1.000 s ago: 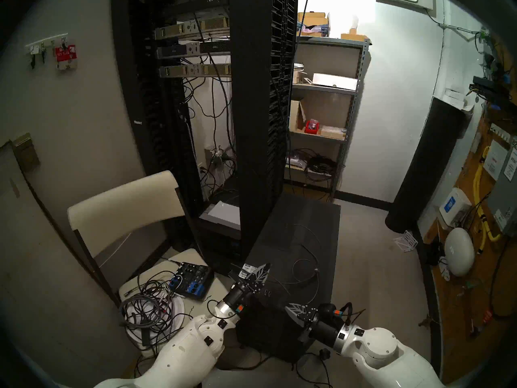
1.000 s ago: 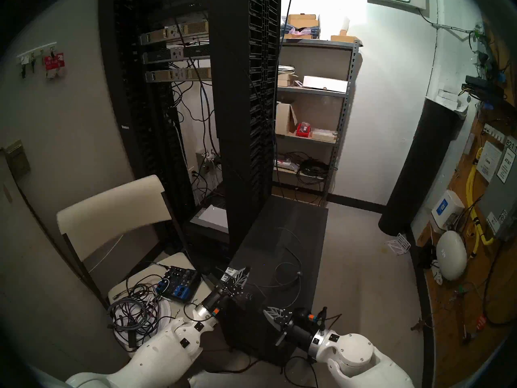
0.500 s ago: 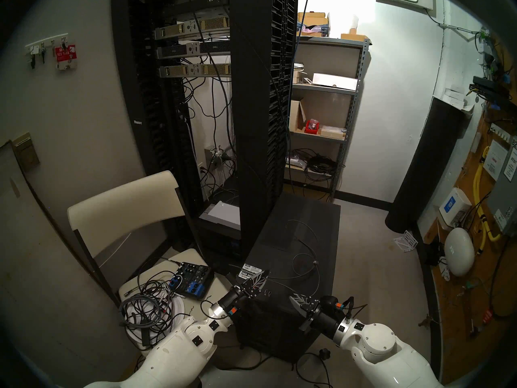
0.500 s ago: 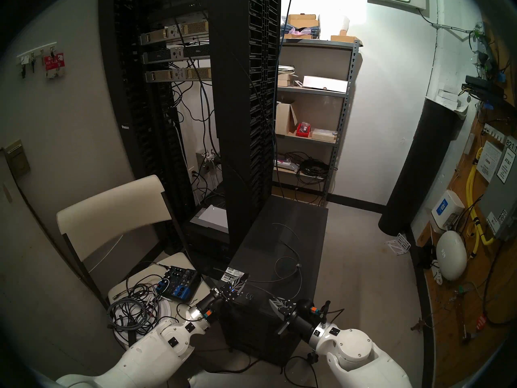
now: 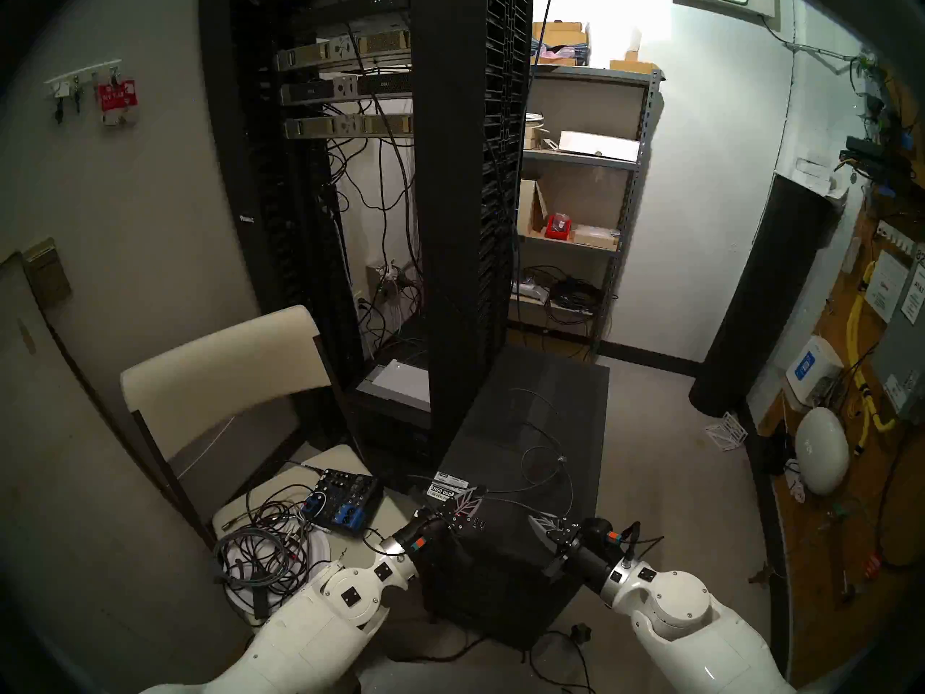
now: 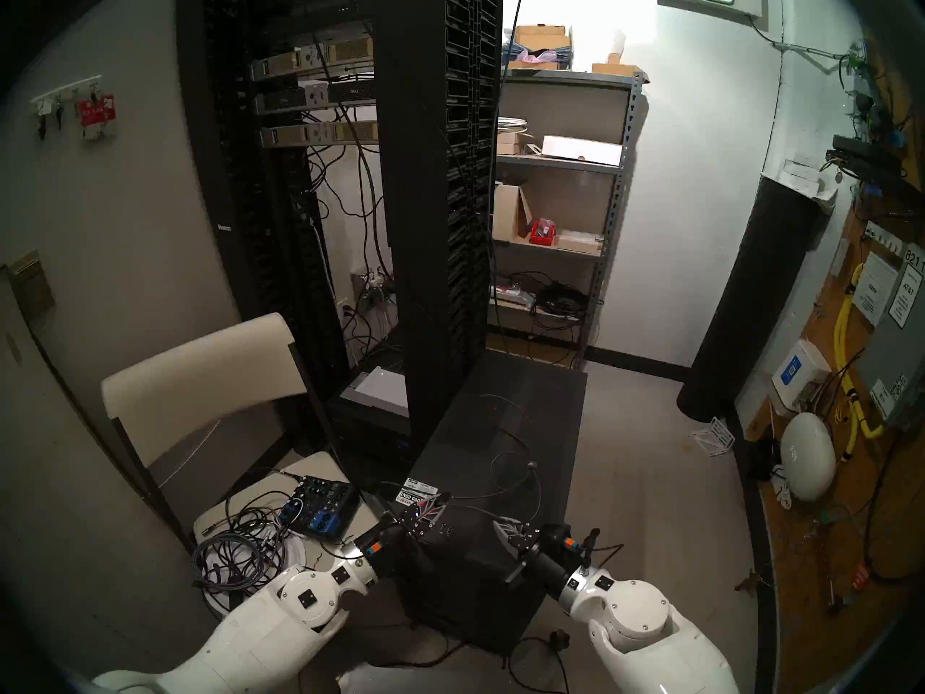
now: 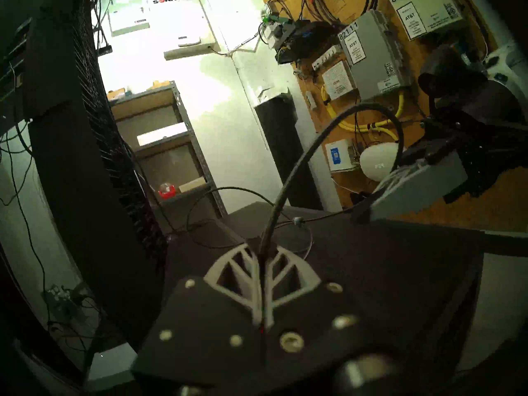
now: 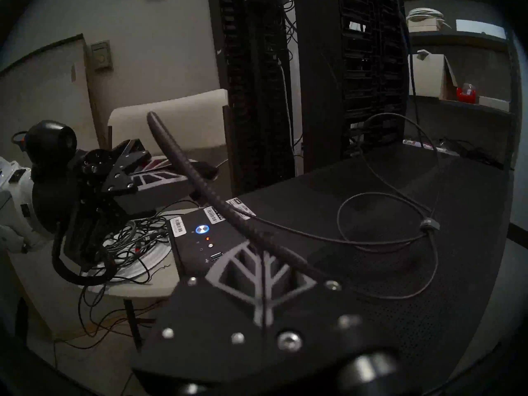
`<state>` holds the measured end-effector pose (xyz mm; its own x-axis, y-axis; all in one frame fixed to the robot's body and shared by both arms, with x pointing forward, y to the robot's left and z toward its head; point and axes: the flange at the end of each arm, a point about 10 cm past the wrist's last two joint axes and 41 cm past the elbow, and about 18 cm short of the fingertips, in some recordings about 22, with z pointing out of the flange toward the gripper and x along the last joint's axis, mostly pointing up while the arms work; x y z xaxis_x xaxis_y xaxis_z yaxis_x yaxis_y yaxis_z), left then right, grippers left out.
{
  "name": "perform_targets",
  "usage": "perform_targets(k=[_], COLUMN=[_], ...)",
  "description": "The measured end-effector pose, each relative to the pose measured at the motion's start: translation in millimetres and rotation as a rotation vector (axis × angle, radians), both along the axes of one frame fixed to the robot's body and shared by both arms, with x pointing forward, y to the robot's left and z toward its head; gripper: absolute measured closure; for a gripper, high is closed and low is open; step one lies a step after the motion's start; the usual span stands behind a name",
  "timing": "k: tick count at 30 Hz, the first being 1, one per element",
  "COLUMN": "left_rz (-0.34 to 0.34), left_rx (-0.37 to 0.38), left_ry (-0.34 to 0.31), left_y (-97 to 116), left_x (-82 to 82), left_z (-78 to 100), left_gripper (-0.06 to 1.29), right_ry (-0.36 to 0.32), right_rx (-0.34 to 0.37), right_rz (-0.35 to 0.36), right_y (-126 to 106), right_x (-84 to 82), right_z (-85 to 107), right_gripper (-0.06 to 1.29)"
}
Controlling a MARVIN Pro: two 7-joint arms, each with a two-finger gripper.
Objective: Insert the cable into the workstation's USB slot
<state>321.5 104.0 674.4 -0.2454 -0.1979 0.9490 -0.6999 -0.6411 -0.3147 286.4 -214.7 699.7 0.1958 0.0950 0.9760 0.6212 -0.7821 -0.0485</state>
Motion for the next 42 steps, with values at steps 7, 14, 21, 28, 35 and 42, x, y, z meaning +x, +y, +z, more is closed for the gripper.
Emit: perform_targets(k=[7, 14, 21, 28, 35, 42], left_rz=[-0.012, -0.027, -0.076, -0.118, -0.104, -0.056], left_rx=[-0.045, -0.137, -0.226, -0.222, -0.195, -0.189], left_ry=[0.138, 0.291, 0.456, 0.588, 0.604, 0.523], left_y=[-3.5, -7.4, -11.1, -10.3, -3.2, -0.2], left_x=[0.1, 1.3, 0.4, -2.9, 0.9, 7.0], left_z=[3.9, 10.1, 14.6, 16.6, 19.9, 22.9], left_gripper=[1.25, 1.25, 1.25, 1.25, 1.25, 1.25], right_ry=[-0.022, -0.036, -0.035, -0.036, -0.068, -0.080], right_rx=[-0.023, -0.044, -0.052, -0.047, -0.018, 0.012], right_rz=[-0.013, 0.007, 0.053, 0.106, 0.167, 0.202], right_y=[-9.0, -9.7, 0.1, 9.1, 21.6, 28.9], right_x=[9.4, 14.7, 15.0, 14.1, 13.6, 12.1], right_z=[1.1, -0.3, -8.4, -14.9, -10.1, -3.3], right_gripper=[1.25, 1.25, 1.25, 1.25, 1.25, 1.16])
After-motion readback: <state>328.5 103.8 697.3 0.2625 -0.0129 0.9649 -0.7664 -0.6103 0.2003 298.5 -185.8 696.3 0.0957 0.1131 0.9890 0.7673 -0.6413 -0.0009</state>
